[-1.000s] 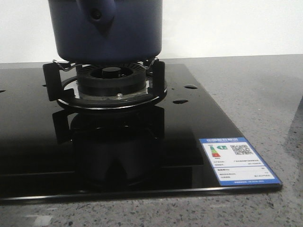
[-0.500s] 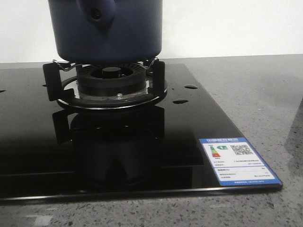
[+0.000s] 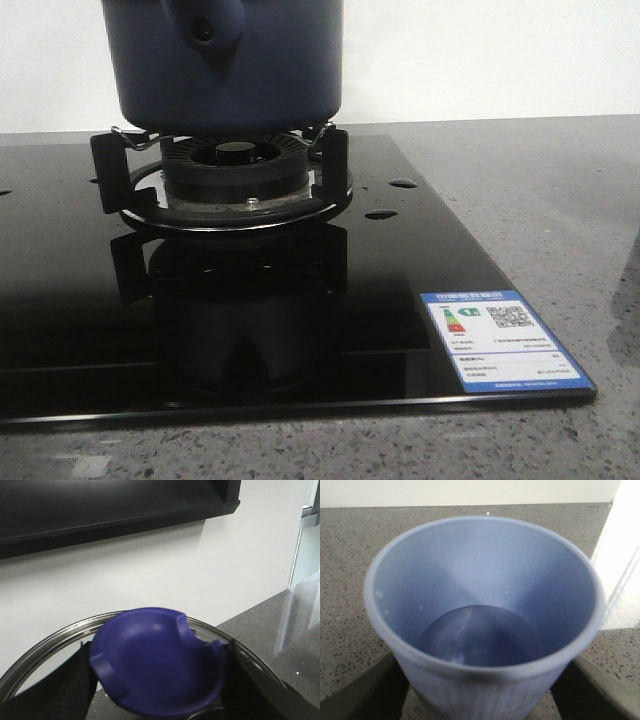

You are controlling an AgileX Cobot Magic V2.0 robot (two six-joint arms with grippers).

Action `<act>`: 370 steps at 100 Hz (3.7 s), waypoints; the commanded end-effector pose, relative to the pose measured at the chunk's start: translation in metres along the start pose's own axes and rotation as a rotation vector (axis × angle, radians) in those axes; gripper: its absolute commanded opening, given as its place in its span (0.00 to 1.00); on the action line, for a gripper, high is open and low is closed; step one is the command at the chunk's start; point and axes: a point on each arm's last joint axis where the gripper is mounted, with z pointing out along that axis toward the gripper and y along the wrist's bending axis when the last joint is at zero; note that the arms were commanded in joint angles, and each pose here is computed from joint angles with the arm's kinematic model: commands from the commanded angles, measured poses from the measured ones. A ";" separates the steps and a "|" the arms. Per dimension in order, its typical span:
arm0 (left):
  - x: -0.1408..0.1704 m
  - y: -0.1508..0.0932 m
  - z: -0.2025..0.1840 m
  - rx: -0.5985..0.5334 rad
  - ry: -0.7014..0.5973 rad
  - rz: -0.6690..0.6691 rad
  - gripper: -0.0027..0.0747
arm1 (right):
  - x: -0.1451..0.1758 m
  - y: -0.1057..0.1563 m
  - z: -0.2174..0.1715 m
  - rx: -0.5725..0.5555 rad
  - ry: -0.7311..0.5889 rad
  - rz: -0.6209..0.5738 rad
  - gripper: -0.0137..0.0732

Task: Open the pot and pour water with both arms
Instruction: 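Grasp the light blue cup with the right gripper and lift it, then carry the held cup toward the open pot with the right gripper, then tilt the cup over the pot to pour water with the right gripper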

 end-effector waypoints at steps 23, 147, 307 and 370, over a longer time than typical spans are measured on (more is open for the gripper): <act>-0.024 -0.004 -0.012 -0.021 -0.105 -0.027 0.54 | -0.028 -0.003 -0.006 0.025 -0.174 -0.012 0.58; -0.024 -0.004 -0.012 -0.023 -0.106 -0.027 0.54 | -0.193 0.115 -0.048 -0.505 -0.285 -0.497 0.58; -0.024 -0.004 -0.012 -0.023 -0.106 -0.027 0.54 | -0.215 0.181 0.001 -0.265 -0.562 -1.468 0.58; -0.024 -0.004 -0.012 -0.023 -0.106 -0.027 0.54 | -0.219 0.182 -0.001 -0.166 -0.662 -1.704 0.58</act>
